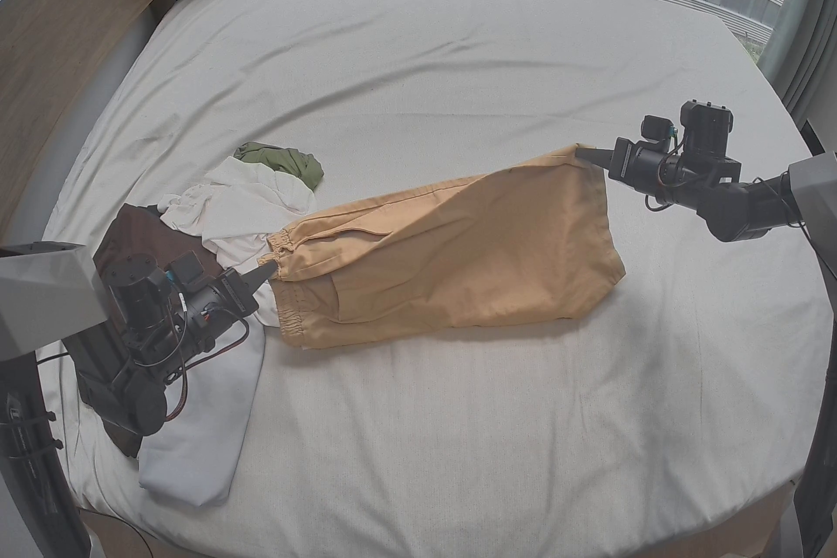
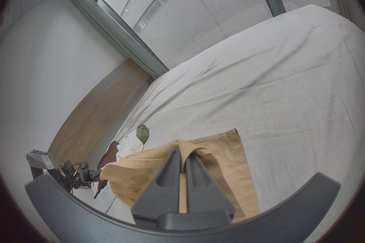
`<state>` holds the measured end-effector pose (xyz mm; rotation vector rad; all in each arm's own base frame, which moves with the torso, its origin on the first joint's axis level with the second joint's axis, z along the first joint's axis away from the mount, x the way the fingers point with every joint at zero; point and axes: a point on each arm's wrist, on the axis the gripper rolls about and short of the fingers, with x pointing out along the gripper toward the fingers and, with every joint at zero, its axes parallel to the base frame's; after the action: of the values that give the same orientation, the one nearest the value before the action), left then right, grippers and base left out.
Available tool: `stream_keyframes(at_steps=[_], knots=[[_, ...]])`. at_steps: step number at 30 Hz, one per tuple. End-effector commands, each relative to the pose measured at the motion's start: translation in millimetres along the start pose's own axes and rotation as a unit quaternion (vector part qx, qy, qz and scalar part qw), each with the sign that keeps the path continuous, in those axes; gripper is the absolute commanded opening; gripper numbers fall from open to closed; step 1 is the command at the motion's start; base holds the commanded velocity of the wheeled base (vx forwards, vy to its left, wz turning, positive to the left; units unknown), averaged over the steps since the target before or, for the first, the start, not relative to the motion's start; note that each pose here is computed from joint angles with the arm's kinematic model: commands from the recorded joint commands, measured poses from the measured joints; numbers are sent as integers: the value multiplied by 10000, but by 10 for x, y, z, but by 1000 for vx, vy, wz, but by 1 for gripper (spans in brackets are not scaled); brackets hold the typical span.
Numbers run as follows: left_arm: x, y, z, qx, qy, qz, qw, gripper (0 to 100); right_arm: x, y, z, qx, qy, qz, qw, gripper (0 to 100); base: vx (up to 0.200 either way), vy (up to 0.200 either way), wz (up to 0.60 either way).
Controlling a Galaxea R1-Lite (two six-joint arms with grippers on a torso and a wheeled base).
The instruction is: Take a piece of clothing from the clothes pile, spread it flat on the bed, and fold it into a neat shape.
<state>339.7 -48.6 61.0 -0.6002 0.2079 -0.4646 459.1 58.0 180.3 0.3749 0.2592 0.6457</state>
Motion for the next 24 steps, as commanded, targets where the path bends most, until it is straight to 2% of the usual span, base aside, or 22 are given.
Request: stream_keyframes(at_steps=[1,7,24], knots=[[75,98,-80,-37,66,88,9999,0,85,-121,-81,53,53,-46,10000,0,0,0,0],[137,125,-57,-21,-121,220,9997,0,142,-201,-144,54,27,-191,9998,0,0,0,0],[207,133,-29,30,-224,167,9996,0,220,-186,-78,-41,-116,-139,9998,0,0,0,0]])
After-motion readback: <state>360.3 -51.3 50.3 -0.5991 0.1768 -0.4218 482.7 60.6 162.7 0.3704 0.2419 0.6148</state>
